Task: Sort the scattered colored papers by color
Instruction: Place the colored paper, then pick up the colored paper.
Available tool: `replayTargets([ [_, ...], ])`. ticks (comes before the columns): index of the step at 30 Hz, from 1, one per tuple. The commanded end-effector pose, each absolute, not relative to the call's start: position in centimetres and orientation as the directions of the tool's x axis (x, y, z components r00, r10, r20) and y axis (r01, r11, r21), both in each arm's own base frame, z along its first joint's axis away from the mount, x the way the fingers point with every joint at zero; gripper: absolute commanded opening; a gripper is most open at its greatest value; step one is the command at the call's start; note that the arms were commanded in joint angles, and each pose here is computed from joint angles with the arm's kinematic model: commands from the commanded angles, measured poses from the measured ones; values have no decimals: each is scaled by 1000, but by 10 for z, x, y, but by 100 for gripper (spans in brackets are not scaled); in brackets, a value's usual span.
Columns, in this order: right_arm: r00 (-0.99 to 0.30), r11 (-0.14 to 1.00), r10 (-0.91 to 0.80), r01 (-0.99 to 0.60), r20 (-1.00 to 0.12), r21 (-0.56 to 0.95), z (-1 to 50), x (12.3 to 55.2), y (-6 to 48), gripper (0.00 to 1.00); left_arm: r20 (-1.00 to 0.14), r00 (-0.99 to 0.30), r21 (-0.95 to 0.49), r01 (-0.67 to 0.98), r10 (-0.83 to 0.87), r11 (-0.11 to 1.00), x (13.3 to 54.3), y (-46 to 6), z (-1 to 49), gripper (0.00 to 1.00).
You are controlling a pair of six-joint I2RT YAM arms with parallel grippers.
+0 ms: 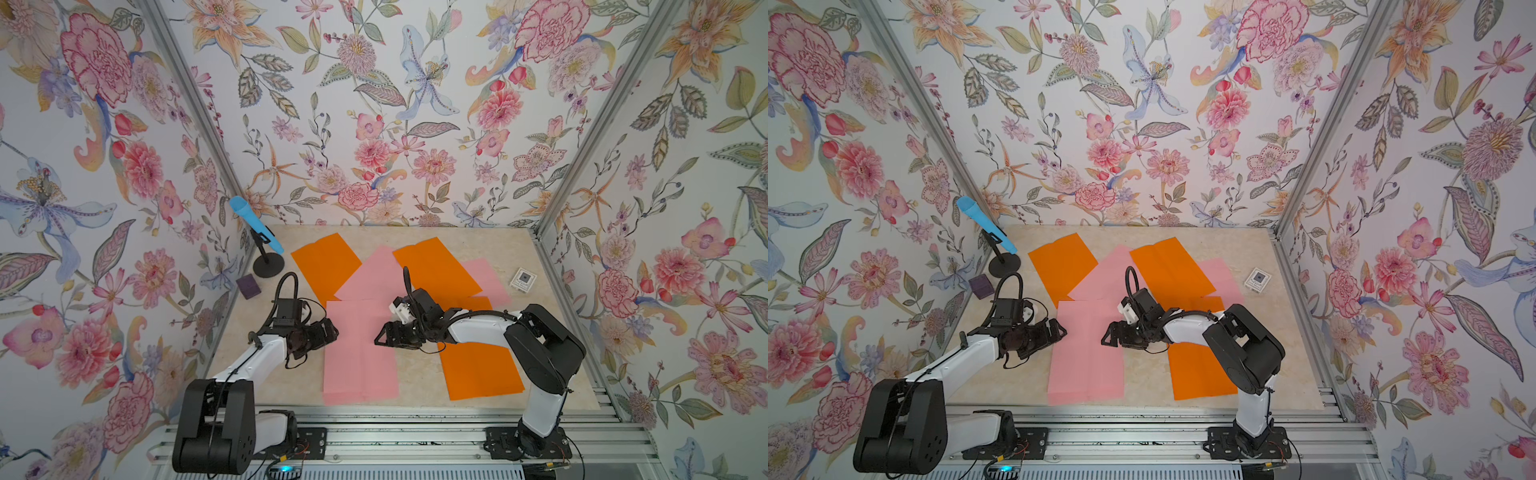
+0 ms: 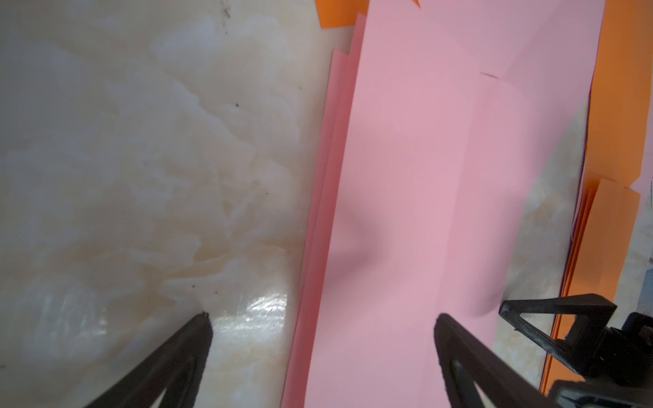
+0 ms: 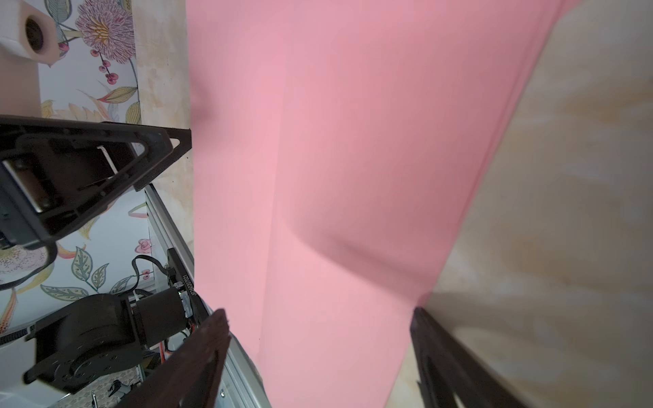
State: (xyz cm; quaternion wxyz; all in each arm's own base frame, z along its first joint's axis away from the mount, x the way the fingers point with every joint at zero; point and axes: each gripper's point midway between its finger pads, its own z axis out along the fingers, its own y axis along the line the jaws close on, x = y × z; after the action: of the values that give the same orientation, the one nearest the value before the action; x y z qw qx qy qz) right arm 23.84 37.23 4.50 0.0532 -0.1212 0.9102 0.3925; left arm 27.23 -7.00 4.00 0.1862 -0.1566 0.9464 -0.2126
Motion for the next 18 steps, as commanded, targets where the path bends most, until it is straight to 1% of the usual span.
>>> replayTargets([
  [1, -976, 721, -159, -217, -148, 658, 31, 227, 356, 83, -307, -864, -501, -210, -399, 840, 282, -73, 45, 100],
  [6, -969, 757, -125, -232, -212, 611, 45, 252, 337, 83, -316, -867, -494, -195, -385, 847, 280, -73, 50, 100],
  [9, -962, 774, -85, -227, -259, 591, 60, 280, 318, 84, -381, -847, -434, -189, -369, 881, 286, -61, 67, 100],
  [11, -955, 774, -57, -227, -292, 590, 71, 297, 307, 85, -447, -817, -423, -165, -364, 891, 294, -57, 89, 100],
  [12, -951, 779, -22, -209, -307, 591, 76, 313, 295, 86, -475, -802, -426, -152, -364, 892, 298, -56, 99, 100],
  [15, -943, 780, 27, -188, -333, 597, 90, 341, 276, 88, -534, -759, -462, -106, -372, 881, 311, -61, 122, 100],
  [18, -932, 777, 65, -176, -356, 604, 103, 372, 257, 92, -570, -729, -544, -10, -378, 839, 325, -80, 141, 100],
])
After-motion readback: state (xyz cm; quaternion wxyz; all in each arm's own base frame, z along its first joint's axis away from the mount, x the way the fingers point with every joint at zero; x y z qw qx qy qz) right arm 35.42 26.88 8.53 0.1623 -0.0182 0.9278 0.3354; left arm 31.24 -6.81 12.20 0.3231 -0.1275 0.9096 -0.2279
